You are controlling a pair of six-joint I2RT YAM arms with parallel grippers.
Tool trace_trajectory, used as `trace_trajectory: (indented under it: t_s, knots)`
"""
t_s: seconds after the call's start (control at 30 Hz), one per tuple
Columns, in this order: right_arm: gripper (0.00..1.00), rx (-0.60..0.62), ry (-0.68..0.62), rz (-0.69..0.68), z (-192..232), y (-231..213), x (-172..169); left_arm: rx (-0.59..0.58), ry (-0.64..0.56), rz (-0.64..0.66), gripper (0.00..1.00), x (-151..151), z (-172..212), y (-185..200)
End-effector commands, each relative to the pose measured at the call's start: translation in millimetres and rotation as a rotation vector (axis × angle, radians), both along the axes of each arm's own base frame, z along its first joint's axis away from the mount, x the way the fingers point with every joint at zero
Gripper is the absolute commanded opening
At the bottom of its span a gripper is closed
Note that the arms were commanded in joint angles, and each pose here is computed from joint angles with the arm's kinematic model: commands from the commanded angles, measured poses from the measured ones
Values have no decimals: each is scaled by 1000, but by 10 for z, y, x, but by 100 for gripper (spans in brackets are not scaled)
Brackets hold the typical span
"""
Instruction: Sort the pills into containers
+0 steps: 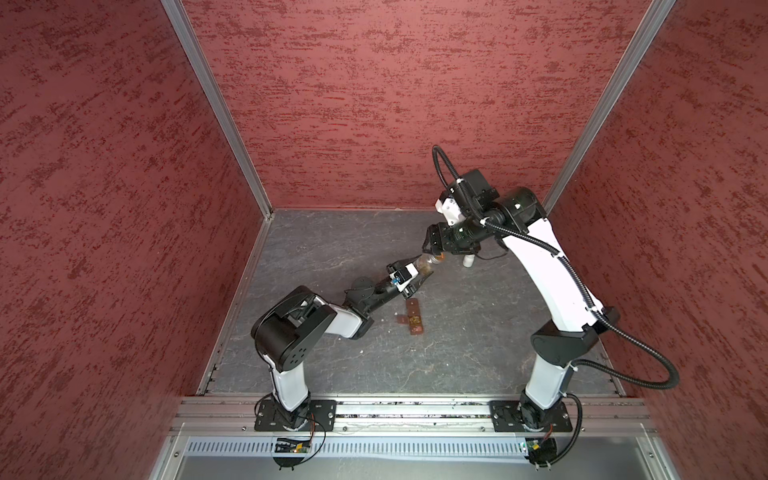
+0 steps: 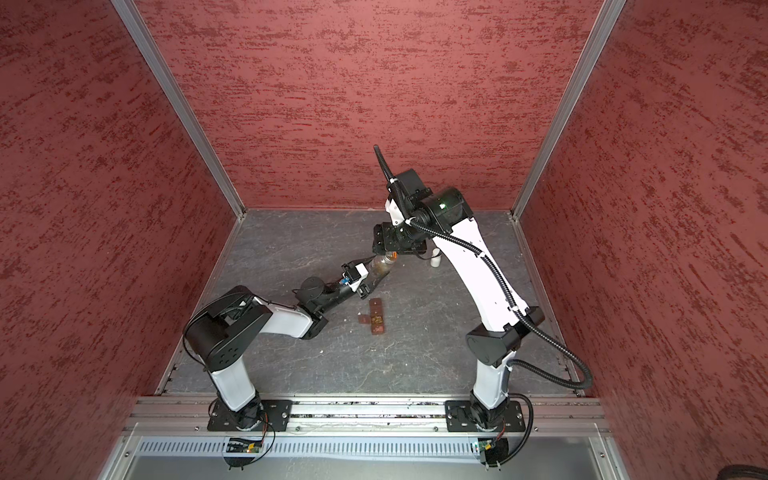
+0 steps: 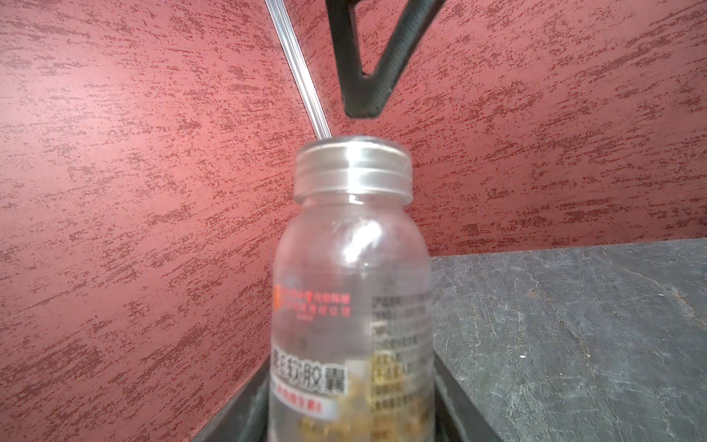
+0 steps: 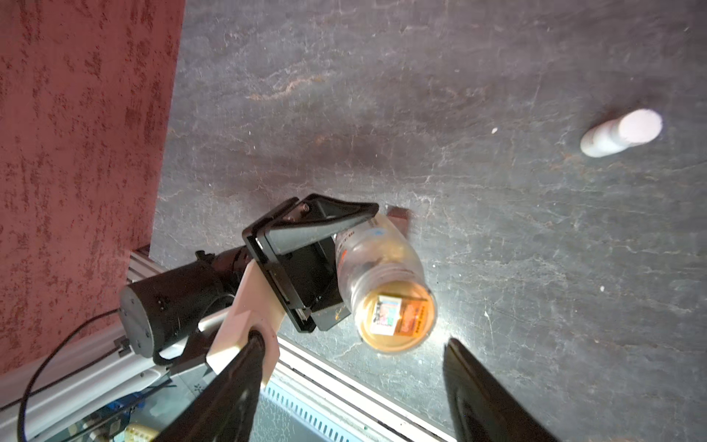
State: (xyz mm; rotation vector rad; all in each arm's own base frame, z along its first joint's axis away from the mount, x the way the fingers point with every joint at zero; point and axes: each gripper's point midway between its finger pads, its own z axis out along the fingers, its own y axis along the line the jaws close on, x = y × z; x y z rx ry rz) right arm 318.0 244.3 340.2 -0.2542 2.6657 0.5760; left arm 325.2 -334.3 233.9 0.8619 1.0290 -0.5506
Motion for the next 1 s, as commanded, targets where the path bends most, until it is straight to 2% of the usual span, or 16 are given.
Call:
trace_trajectory:
  t_s: [0.0,0.17,0.4,0.53,0.97]
  knots:
    - [76,-22,10,-5,-79,11,120,-20,1,8,0,-26,80,55]
    - [76,26,22,48,-100,176,154,-22,-2,7,0,-26,94,60]
    - [75,35,54,78,-195,247,134,-27,-2,4,0,-19,115,50]
    - [73,62,65,98,-187,291,75,-25,2,7,0,-7,94,46]
    - [71,34,110,100,-287,211,-226,-26,3,18,0,65,89,89]
